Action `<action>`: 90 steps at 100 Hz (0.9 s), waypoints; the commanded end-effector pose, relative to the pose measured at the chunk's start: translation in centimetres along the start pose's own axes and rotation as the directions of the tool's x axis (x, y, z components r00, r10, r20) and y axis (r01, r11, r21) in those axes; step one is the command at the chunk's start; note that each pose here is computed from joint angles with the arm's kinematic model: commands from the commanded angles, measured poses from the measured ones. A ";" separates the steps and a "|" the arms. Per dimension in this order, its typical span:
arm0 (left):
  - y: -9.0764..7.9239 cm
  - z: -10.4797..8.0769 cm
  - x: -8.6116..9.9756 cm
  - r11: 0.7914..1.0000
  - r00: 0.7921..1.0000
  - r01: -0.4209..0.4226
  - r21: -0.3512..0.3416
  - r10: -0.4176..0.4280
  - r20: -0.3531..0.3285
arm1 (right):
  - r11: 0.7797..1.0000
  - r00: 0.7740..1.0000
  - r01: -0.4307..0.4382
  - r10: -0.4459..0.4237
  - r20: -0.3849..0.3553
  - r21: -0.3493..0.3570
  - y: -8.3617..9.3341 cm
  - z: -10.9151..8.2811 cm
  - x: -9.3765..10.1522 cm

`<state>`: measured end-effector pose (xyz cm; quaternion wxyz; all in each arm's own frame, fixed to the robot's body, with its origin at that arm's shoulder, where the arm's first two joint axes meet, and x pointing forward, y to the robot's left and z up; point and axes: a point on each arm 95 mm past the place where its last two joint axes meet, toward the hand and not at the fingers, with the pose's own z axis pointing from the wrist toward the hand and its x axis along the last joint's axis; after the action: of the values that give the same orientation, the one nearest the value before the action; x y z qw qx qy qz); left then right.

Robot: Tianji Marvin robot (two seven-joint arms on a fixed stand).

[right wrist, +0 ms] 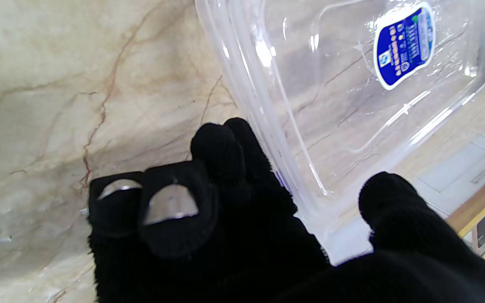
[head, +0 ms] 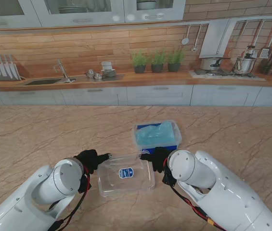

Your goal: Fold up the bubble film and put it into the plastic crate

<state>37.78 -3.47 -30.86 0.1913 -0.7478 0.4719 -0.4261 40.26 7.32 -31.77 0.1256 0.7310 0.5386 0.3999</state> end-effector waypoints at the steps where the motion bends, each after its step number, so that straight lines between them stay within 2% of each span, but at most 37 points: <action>1: 0.7 -1.0 2.9 0.999 0.994 0.026 -0.036 -0.030 -0.101 | 1.000 0.994 0.001 0.001 -0.105 0.018 -0.3 -1.0 3.3; 40: -1.3 -1.4 4.2 1.000 0.991 0.026 -0.013 -0.028 -0.132 | 1.000 0.990 0.002 -0.002 -0.139 -0.005 1.8 -1.5 4.2; 90: -5.3 1.2 6.5 0.997 0.984 0.078 -0.022 -0.081 -0.161 | 1.000 0.991 -0.015 0.013 -0.135 -0.014 6.9 -0.1 4.9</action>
<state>43.12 -3.65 -26.38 0.1668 -0.7483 0.4465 -0.4614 45.56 5.97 -27.20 0.1251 0.7254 0.5289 0.4224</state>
